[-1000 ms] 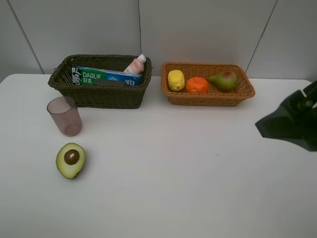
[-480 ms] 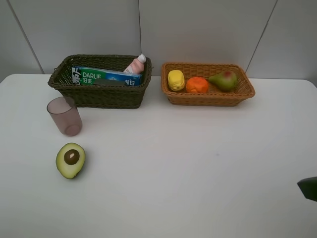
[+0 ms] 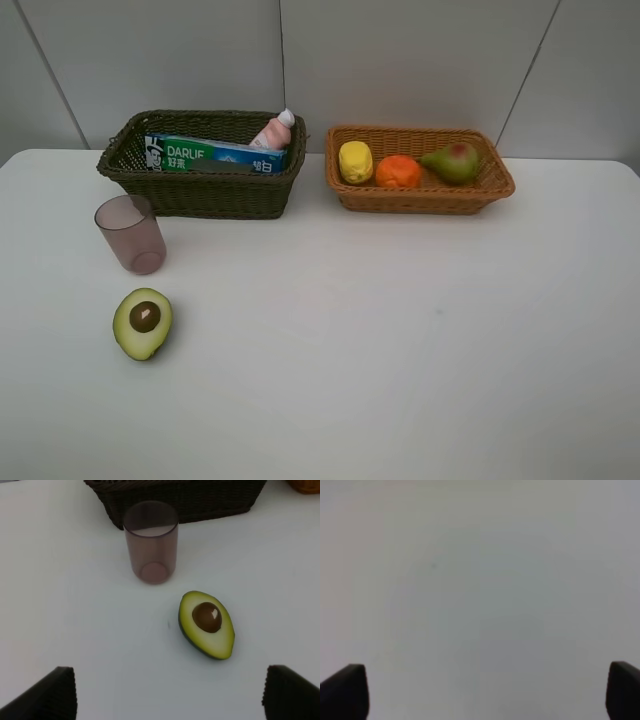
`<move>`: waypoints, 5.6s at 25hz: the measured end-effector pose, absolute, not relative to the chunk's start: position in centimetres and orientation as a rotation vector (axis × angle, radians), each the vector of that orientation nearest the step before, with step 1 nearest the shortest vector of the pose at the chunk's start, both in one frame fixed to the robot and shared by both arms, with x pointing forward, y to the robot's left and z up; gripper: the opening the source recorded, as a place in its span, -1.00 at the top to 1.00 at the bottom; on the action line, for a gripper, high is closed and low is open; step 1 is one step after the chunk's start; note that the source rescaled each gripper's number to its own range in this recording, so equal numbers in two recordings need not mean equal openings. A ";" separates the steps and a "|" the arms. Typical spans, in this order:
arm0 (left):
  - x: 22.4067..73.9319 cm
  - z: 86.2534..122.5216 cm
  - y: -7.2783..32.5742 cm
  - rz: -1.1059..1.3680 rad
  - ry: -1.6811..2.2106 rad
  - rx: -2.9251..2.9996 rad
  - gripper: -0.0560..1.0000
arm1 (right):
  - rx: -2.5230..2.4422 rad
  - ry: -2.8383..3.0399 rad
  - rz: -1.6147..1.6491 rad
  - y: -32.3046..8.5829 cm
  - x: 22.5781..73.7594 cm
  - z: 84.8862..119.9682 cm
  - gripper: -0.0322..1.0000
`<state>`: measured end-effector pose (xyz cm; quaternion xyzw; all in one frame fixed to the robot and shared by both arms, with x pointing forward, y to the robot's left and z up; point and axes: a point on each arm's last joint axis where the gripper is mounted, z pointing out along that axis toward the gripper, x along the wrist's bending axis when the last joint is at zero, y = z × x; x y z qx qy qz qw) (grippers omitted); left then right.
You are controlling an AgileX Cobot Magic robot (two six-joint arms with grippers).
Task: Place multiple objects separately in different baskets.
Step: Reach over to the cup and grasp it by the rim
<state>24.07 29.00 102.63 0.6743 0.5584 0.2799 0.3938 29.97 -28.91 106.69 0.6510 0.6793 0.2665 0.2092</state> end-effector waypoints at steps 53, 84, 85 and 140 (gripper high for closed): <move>24.1 102.6 29.0 0.710 1.417 1.711 -0.96 | 1.668 1.378 1.011 -31.5 23.1 106.0 -1.00; 24.1 102.6 29.0 0.710 1.417 1.711 -0.96 | 1.668 1.378 1.011 -31.5 23.1 106.0 -1.00; 24.1 102.6 29.0 0.710 1.417 1.711 -0.96 | 1.668 1.378 1.011 -31.5 23.1 106.0 -1.00; 53.4 100.3 23.9 0.194 1.571 2.356 -0.96 | 1.668 1.378 1.011 -31.5 23.1 106.0 -1.00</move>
